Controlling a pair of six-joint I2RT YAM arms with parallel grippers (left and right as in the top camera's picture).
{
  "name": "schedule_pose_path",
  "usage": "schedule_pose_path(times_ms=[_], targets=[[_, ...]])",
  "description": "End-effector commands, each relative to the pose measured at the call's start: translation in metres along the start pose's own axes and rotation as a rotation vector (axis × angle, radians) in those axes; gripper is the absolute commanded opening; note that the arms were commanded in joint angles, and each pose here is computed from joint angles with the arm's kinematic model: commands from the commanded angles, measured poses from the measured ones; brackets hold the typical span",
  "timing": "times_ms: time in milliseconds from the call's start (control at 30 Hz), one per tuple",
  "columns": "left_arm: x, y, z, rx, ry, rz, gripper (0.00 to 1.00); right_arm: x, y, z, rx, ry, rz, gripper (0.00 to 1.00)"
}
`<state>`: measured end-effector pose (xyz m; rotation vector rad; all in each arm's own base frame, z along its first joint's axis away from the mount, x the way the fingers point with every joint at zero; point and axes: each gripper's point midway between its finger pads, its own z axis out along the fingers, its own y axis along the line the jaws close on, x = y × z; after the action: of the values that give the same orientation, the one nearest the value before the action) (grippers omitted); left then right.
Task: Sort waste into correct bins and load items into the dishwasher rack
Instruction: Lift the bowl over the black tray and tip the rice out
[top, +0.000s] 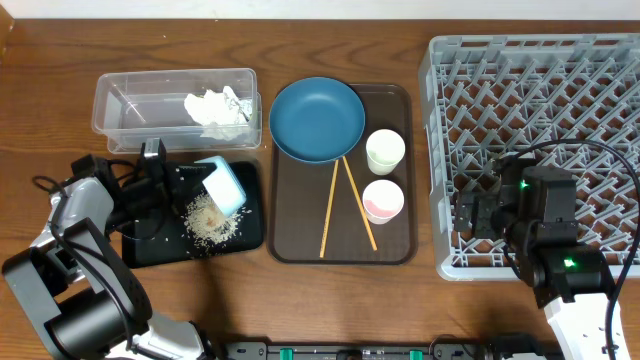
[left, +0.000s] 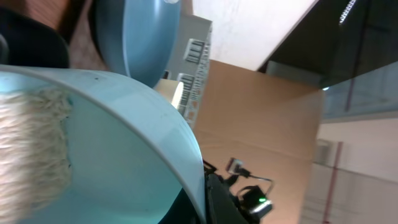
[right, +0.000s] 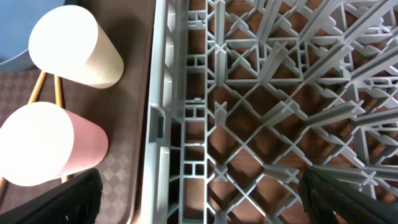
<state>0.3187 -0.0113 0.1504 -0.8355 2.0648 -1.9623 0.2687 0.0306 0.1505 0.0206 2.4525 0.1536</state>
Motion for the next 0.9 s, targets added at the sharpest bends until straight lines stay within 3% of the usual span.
schedule_pose_path(times_ms=[0,333,500,767,867], targets=[[0.001,-0.009,-0.001,0.066,0.009,-0.121,0.06,-0.007,0.008,-0.004,-0.019,-0.015,-0.009,0.99],[0.001,-0.009,-0.001,0.065,0.016,-0.351,0.06,-0.007,0.008,-0.004,-0.018,-0.015,-0.009,0.99],[-0.002,-0.008,-0.001,0.056,0.01,-0.314,0.06,-0.007,0.008,-0.004,-0.018,-0.015,-0.009,0.99],[-0.009,0.019,-0.004,-0.091,-0.049,-0.332,0.06,-0.007,0.008,-0.004,-0.018,-0.015,-0.009,0.99],[-0.013,-0.007,-0.003,0.046,-0.012,-0.135,0.06,-0.007,0.008,-0.004,-0.018,-0.015,-0.009,0.99]])
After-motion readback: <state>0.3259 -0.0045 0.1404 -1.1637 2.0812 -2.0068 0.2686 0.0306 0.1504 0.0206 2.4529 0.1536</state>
